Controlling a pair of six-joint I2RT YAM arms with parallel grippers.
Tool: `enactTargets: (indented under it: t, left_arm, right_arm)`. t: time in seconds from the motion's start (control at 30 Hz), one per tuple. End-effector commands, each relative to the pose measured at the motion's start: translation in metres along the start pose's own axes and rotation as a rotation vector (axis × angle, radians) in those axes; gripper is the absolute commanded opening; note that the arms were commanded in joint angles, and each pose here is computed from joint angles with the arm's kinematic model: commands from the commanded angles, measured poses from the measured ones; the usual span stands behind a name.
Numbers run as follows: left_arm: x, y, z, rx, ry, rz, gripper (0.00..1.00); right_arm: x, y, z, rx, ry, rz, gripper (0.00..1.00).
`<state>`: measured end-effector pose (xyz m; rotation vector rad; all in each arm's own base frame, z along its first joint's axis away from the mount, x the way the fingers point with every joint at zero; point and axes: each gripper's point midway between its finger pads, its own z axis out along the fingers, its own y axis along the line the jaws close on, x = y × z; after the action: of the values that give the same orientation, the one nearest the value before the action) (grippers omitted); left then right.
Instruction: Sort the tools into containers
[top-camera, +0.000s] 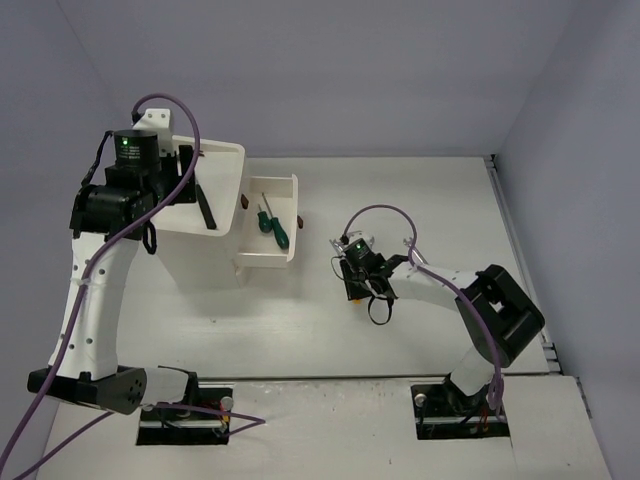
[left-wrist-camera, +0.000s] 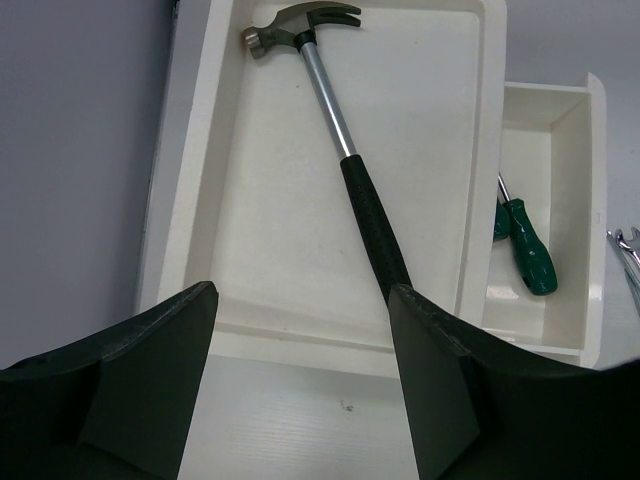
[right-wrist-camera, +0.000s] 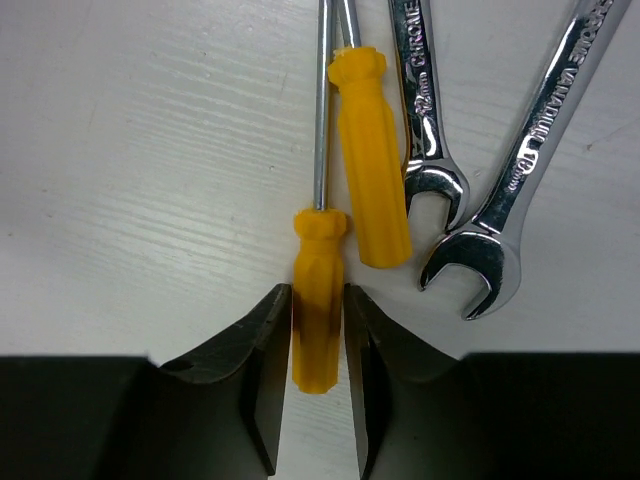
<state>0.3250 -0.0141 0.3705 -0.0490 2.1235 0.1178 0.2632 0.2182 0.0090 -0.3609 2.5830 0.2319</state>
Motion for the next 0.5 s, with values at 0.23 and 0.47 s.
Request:
enactTargets:
  t: [0.23, 0.47]
  left_arm:
    - [-0.014, -0.006, -0.002, 0.024, -0.043, -0.029, 0.66]
    - [-0.017, -0.010, -0.001, 0.039, -0.045, -0.032, 0.66]
  right_arm:
    - [-0.081, 0.025, -0.055, -0.064, -0.261, 0.061, 0.00]
    - [-0.184, 0.039, -0.136, -0.096, -0.563, 0.239, 0.00]
